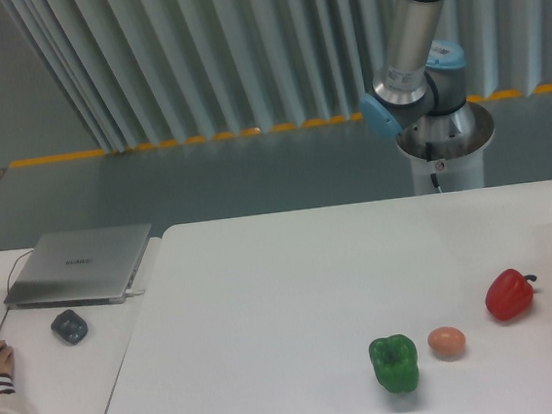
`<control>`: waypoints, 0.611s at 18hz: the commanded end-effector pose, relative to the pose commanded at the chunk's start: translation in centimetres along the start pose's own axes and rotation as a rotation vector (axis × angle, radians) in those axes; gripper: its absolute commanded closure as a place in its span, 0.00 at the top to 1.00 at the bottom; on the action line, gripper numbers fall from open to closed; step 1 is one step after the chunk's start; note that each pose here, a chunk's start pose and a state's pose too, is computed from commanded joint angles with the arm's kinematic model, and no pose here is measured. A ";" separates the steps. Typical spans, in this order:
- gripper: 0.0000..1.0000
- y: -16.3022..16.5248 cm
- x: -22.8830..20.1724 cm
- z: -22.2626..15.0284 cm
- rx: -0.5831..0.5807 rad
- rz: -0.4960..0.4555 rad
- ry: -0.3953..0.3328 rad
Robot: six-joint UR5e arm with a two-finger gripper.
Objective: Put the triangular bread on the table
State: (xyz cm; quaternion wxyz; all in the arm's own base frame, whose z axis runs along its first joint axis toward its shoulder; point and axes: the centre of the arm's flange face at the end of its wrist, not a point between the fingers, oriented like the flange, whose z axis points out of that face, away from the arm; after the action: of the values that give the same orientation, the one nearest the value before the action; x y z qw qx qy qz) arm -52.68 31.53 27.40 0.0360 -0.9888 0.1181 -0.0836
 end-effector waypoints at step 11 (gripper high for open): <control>0.74 1.3 -0.4 0.0 0.003 0.035 -0.007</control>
State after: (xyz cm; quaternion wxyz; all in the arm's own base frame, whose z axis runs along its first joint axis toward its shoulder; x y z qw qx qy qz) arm -53.35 30.40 27.20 0.0395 -0.9868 0.1349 -0.0799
